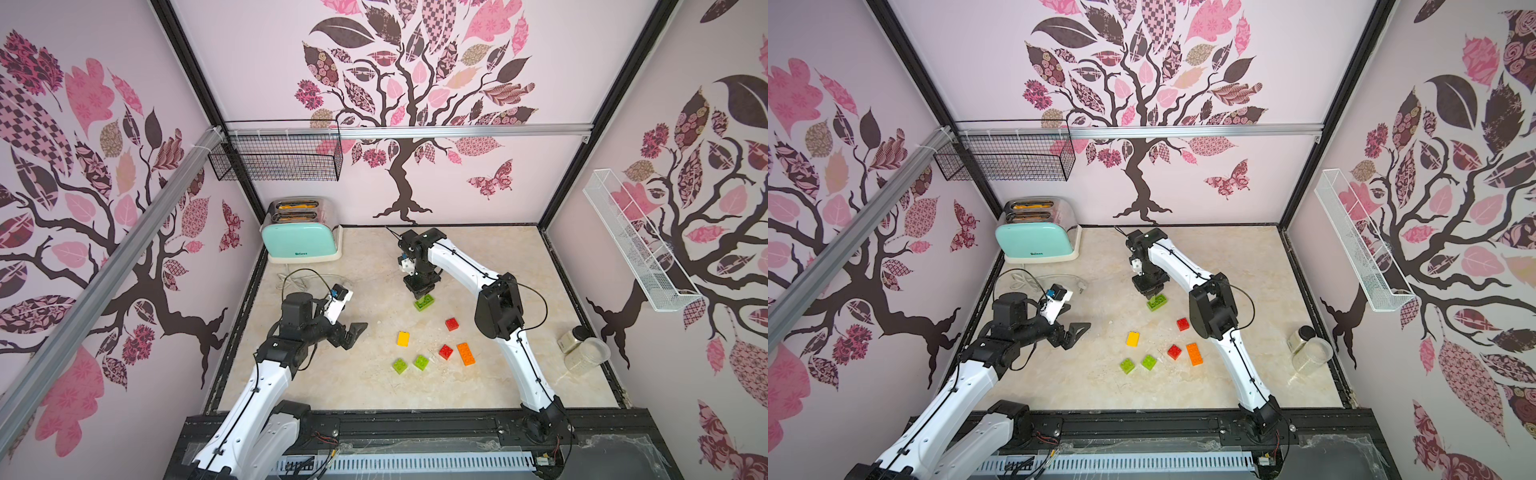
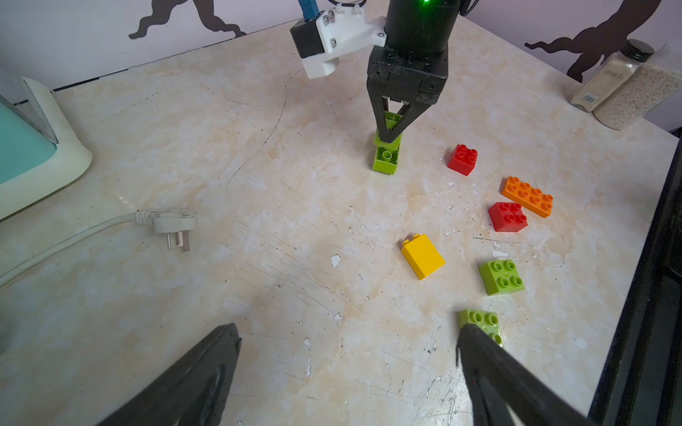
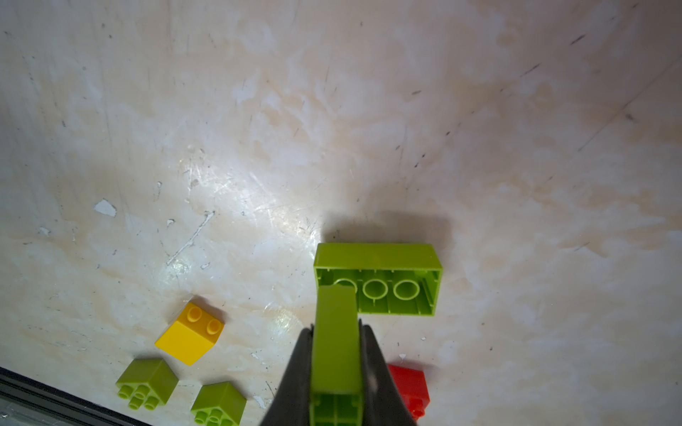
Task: Assemble a giraffe with lego
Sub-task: Assemble the lego brick with the lego brick.
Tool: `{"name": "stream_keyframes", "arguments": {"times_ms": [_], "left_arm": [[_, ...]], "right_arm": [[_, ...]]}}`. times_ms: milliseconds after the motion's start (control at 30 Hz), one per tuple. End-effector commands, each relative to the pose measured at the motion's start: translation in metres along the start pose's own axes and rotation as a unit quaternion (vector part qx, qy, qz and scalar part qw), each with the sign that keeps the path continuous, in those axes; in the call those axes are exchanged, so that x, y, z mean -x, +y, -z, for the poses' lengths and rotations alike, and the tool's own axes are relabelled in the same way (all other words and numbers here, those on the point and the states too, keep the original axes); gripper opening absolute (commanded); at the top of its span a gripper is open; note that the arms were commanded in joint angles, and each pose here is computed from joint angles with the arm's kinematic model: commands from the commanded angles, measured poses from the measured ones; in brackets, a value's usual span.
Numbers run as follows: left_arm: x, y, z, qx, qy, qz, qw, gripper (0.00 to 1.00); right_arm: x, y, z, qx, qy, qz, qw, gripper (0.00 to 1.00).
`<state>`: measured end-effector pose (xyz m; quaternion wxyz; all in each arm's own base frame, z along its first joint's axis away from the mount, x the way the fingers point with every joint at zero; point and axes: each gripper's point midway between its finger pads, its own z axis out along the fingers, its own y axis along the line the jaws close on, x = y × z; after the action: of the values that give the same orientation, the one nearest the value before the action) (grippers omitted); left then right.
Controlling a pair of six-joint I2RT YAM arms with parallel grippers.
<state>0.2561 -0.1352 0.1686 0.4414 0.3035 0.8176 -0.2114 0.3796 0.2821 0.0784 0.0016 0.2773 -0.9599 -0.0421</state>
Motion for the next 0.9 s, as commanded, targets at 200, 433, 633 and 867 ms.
{"name": "stream_keyframes", "arguments": {"times_ms": [200,433,633,867], "left_arm": [[0.000,0.004,-0.002,0.012,-0.005,-0.005,1.000,0.98],[0.000,0.004,-0.002,0.011,-0.006,-0.005,1.000,0.98],[-0.001,0.004,-0.002,0.012,-0.005,-0.004,1.000,0.98],[-0.002,0.004,-0.002,0.012,-0.005,-0.005,1.000,0.98]], "right_arm": [[0.002,-0.002,-0.014,0.001,0.013,-0.026,1.000,0.00],[-0.004,-0.004,-0.033,0.000,0.037,-0.029,0.999,0.00],[-0.006,-0.004,-0.036,0.000,0.044,-0.030,0.999,0.00],[-0.007,-0.005,-0.032,-0.003,0.042,-0.034,0.999,0.00]]}}
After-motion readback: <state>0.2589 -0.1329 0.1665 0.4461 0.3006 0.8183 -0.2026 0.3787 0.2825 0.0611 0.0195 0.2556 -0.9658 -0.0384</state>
